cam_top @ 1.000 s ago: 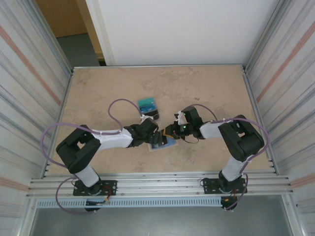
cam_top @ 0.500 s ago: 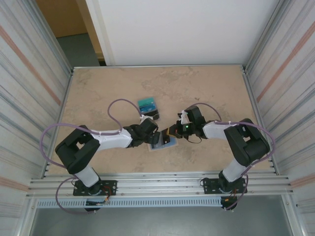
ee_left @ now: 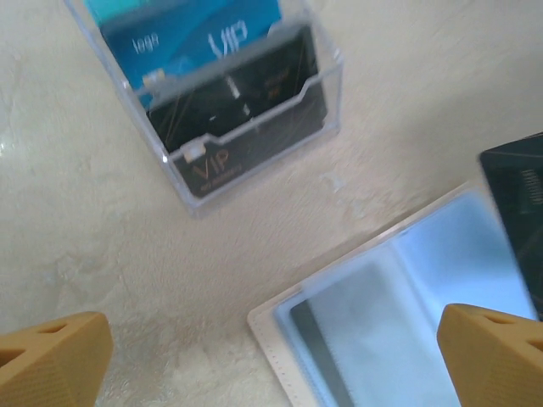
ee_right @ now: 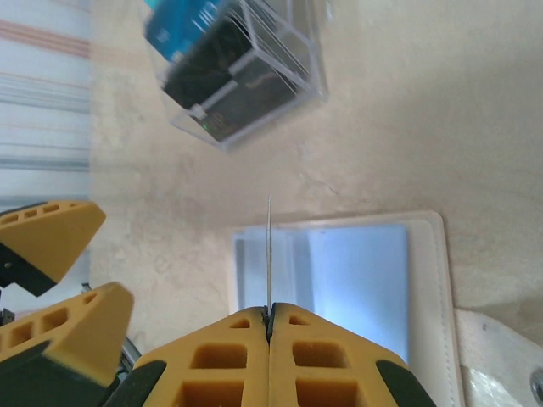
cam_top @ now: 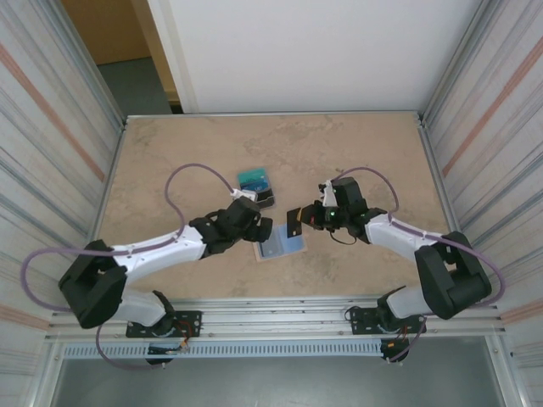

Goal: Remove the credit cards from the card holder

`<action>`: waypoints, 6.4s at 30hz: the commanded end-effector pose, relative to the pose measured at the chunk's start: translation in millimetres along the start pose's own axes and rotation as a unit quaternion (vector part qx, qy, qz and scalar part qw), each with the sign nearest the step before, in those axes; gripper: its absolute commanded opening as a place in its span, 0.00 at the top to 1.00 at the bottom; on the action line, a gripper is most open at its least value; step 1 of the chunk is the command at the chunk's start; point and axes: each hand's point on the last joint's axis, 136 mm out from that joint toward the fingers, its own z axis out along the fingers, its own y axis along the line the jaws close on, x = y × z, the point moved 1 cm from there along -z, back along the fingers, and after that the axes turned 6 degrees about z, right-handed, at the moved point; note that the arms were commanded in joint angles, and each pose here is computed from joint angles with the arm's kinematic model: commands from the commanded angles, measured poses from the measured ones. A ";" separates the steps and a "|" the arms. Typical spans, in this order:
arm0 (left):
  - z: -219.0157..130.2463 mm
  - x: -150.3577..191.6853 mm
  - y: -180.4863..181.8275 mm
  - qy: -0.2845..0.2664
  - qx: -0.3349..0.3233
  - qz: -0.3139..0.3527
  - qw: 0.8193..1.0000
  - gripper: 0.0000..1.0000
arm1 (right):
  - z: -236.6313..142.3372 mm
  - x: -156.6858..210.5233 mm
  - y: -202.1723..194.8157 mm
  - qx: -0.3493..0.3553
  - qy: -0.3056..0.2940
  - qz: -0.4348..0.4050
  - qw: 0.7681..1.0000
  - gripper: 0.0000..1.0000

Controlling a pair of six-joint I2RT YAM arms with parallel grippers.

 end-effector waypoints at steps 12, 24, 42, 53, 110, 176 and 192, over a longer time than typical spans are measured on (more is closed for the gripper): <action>-58.3 -84.6 -19.4 -0.161 0.220 -0.112 0.956 0.03 | -26.5 -35.0 84.1 -0.177 -0.085 -0.058 0.979 0.96; -72.0 -105.8 -41.3 -0.178 0.324 -0.113 0.922 0.35 | -32.0 -29.7 129.9 -0.277 -0.060 -0.084 0.955 0.95; -66.8 -100.4 -40.1 -0.169 0.351 -0.131 0.912 0.54 | -42.3 -23.5 157.9 -0.312 -0.066 -0.106 0.942 0.95; -69.6 -101.3 -48.8 -0.167 0.380 -0.122 0.902 0.75 | -46.3 -24.6 162.4 -0.319 -0.074 -0.111 0.938 0.95; 65.8 -81.8 22.9 0.072 0.180 0.463 0.865 1.00 | -78.7 -43.7 61.7 0.028 -0.193 -0.101 0.976 0.26; 6.5 -127.9 21.7 -0.051 0.118 0.362 0.923 0.45 | -56.9 -22.5 47.1 0.126 -0.147 -0.154 0.969 0.29; -53.1 -83.2 108.5 -0.130 -0.061 0.028 0.989 0.01 | 9.2 34.9 40.2 0.233 -0.021 -0.252 0.939 0.33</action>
